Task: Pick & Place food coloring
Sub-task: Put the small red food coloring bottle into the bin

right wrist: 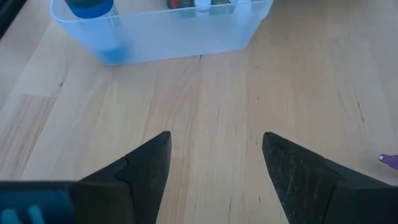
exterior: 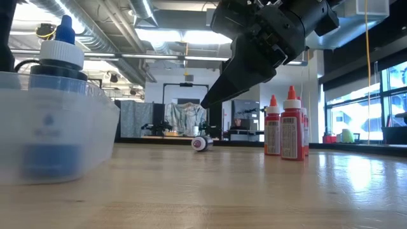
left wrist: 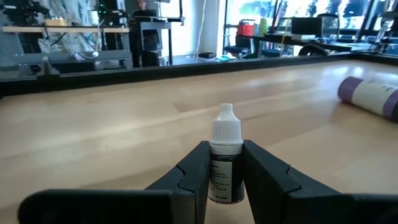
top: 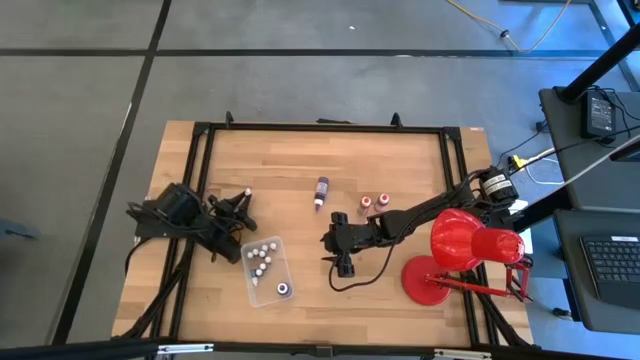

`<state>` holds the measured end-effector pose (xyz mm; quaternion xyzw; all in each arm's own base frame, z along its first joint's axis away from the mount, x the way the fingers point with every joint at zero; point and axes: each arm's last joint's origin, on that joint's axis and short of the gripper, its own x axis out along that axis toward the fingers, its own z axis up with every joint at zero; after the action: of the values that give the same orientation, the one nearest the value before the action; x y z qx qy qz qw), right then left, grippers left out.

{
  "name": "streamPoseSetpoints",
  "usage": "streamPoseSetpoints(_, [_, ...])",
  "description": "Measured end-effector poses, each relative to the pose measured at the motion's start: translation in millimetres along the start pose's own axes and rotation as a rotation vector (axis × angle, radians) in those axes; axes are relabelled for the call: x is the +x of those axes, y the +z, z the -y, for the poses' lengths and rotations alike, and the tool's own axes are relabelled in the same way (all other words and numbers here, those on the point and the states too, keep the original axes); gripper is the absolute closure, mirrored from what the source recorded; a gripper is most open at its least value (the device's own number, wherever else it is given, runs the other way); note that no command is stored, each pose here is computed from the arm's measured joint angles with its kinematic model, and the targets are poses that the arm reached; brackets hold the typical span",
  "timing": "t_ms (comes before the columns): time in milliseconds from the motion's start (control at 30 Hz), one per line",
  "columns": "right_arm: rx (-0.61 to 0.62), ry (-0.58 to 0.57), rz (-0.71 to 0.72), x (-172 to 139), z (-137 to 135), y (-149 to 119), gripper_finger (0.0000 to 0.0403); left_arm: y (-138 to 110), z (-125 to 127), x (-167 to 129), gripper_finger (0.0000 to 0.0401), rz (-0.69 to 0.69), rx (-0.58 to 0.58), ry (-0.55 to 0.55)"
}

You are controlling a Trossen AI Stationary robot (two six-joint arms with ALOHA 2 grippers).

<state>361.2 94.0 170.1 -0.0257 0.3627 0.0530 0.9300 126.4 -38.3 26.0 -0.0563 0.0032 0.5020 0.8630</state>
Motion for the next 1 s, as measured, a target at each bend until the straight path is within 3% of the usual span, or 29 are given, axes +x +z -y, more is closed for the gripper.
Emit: streamPoseSetpoints(1000, [-0.019,0.0,-0.002,0.0,0.0,-0.1,0.0147,-9.5,5.7,1.8,0.0303,0.027,0.043,0.011])
